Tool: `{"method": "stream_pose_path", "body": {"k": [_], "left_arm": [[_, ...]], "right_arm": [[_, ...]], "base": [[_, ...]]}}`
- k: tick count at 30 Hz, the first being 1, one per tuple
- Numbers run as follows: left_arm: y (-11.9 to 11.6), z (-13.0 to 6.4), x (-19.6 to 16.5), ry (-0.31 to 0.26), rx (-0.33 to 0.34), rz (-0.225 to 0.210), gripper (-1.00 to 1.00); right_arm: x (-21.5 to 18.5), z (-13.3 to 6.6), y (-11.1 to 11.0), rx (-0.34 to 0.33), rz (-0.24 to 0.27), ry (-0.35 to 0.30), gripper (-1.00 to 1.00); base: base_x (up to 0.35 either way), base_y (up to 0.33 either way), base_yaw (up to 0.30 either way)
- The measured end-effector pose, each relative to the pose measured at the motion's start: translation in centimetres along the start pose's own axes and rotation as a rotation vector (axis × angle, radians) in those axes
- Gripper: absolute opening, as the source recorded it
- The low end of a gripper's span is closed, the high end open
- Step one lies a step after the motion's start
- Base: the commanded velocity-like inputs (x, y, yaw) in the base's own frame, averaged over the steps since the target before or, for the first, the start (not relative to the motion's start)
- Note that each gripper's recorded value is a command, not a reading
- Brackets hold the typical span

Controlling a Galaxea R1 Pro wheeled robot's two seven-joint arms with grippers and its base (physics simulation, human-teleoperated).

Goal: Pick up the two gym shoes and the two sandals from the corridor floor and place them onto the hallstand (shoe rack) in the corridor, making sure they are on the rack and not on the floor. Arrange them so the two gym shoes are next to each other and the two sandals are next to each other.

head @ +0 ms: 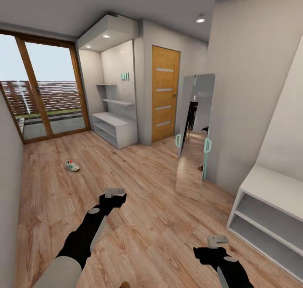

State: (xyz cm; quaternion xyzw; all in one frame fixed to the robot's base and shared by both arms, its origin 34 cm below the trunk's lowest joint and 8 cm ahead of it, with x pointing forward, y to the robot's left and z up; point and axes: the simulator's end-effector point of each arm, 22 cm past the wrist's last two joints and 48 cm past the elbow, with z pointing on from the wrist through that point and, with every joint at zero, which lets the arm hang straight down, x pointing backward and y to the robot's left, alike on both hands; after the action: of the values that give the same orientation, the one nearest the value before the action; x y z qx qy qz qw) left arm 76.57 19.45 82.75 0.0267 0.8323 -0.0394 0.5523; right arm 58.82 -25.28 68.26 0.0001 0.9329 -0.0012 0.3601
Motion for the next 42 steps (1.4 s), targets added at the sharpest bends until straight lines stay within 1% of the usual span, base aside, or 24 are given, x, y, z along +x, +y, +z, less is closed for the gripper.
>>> {"method": "stream_pose_path", "body": {"k": [3, 7, 8, 15, 25, 42], "left_arm": [[0.0, 0.1, 0.3, 0.000, 0.000, 0.000, 1.00], [0.0, 0.4, 1.0, 0.003, 0.001, 0.000, 1.00], [0.0, 0.4, 1.3, 0.006, 0.000, 0.000, 1.00], [0.0, 1.0, 3.0, 0.016, 0.001, 0.000, 1.00], [0.1, 1.9, 5.5, 0.030, 0.001, -0.001, 1.00], [0.2, 2.9, 8.6, 0.031, 0.001, -0.003, 1.00]], "right_arm": [[-1.1, -0.2, 0.0, -0.001, -0.001, -0.029, 1.00], [-3.9, -1.0, 0.0, -0.001, 0.000, -0.107, 1.00], [-4.1, -1.0, 0.0, -0.001, 0.000, -0.113, 1.00], [-3.8, -0.3, -0.1, 0.001, 0.004, -0.126, 1.00], [-2.1, 1.3, -0.3, 0.003, 0.007, -0.116, 1.00], [0.3, 3.4, -0.3, 0.003, 0.005, -0.117, 1.00]], "base": [[0.000, 0.000, 0.000], [0.000, 0.000, 0.045], [0.000, 0.000, 0.122], [0.000, 0.000, 0.163], [0.000, 0.000, 0.170], [0.000, 0.000, 0.009]]}}
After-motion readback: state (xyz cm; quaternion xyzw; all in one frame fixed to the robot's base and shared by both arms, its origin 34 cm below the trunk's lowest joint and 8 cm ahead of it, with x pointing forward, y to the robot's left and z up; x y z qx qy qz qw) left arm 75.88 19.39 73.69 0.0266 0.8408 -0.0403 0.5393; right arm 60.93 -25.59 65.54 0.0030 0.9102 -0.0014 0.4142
